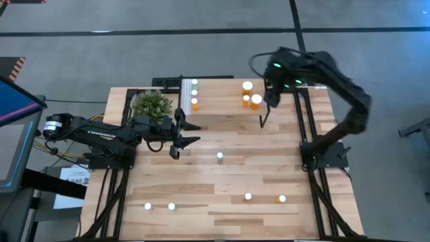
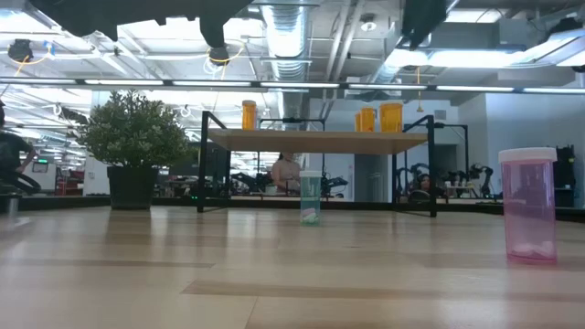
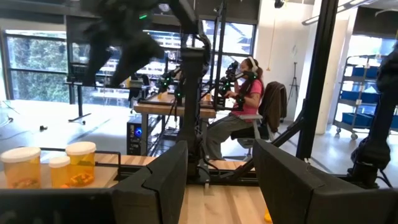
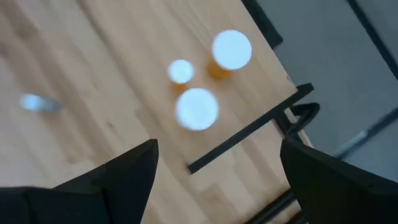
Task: Pick and place medicine bottles onto shelf by color
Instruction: Put the top blue small pill bottle on the shelf
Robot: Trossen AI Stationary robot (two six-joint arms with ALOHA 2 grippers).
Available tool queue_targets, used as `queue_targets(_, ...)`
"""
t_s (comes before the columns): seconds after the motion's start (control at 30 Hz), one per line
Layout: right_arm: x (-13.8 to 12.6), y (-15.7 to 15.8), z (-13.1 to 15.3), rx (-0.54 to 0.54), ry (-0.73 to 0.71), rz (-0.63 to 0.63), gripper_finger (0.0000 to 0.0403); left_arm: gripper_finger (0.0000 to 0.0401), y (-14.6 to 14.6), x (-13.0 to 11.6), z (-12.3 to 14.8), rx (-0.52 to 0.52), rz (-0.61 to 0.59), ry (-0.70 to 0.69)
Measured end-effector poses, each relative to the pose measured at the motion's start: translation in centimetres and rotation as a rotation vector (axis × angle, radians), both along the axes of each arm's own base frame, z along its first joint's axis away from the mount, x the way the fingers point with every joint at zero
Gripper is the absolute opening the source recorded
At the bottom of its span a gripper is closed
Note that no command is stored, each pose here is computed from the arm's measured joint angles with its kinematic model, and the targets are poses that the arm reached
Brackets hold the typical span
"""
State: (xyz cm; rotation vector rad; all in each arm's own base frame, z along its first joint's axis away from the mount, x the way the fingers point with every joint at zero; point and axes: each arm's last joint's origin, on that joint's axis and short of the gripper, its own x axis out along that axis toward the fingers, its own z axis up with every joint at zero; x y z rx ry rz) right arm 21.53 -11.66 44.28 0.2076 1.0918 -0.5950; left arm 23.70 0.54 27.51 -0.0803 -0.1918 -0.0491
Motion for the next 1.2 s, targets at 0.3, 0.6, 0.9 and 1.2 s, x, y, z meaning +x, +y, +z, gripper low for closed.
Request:
queue_targets(0.3,-6.0,9.8,-0.1,-0.027,-0.524,0.178,0.0357,0.0171,0.0,0.0,0.0,-0.009,-0.002,0.000)
queue_targets(0.6,-5.7,15.1,-11.4,0.092,-0.795,0.460,0.0357,0.0171,-0.2,0.0,-0.1,-0.081,-0.026,0.008)
queue_targets(0.9,-4.5,18.0,-17.5,0.106,-0.883,0.574,0.0357,0.0171,-1.8,1.6,-2.2,-0.061,-0.012,0.103)
queue_targets(1.2,-4.0,19.2,-20.8,-0.008,-0.866,0.689,0.0357,0.0171,-1.3,4.6,-4.2,-0.055,0.046,0.194)
